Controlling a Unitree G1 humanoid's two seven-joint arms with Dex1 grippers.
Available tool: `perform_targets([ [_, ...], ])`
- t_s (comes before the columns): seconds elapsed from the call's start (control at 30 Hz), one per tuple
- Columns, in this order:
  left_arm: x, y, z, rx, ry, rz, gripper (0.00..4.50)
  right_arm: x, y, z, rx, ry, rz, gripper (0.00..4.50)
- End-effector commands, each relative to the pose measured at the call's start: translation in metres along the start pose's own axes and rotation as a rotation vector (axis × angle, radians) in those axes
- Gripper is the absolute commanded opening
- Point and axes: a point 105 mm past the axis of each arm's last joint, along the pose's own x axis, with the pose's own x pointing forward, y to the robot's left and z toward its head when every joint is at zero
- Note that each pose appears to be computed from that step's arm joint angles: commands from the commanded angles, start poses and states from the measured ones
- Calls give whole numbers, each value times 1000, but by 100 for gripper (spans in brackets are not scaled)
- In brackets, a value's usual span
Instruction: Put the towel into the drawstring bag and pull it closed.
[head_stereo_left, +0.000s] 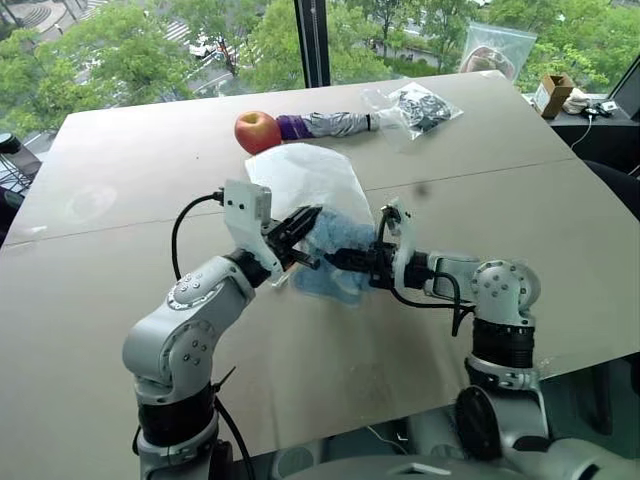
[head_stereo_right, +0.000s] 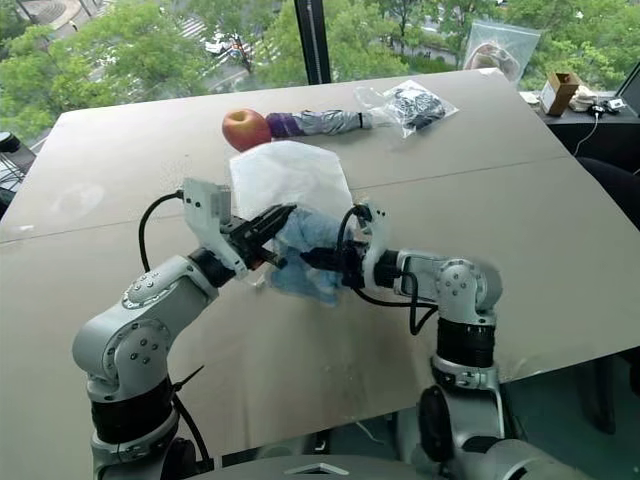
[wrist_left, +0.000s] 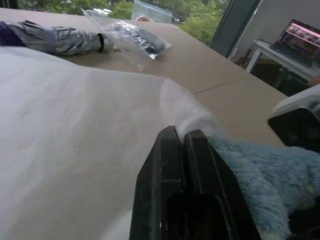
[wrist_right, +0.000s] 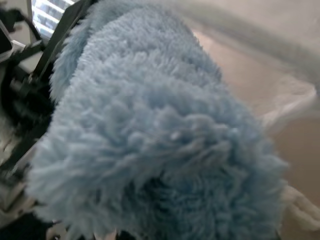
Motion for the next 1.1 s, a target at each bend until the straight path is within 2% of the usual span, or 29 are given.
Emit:
perform_targets([
  [0.03, -3, -16, 8, 1, -30, -57, 0, 16, 23, 13, 173, -89, 143, 5],
  [0.3, -4, -26, -1, -49, -14, -83, 0, 26, 40, 44, 394, -231, 277, 5],
  [0.37, -4, -30, -6, -56, 3, -90, 0, 26, 54, 54, 450, -263, 358, 5],
  [0.47, -4, -32, -13, -54, 24, -95, 0, 24, 71, 58, 476, -254, 439, 5],
  [0.63, -1, -29, -12, -42, 19, -89, 0, 23, 92, 50, 466, -182, 495, 5],
  [0.7, 0, -26, -9, -23, 11, -87, 0, 23, 98, 40, 416, -134, 487, 5],
  [0.8, 0, -30, -3, -2, -9, -133, 0, 29, 85, 30, 314, -119, 376, 5],
  [0.9, -5, -36, 0, 17, -17, -200, 0, 33, 58, 32, 172, -186, 219, 5],
  [1.0, -11, -39, 3, 11, -23, -250, 0, 27, 37, 46, 19, -294, 145, 5],
  [1.1, -17, -40, 8, 14, -33, -293, 0, 23, 28, 49, -193, -308, 114, 5],
])
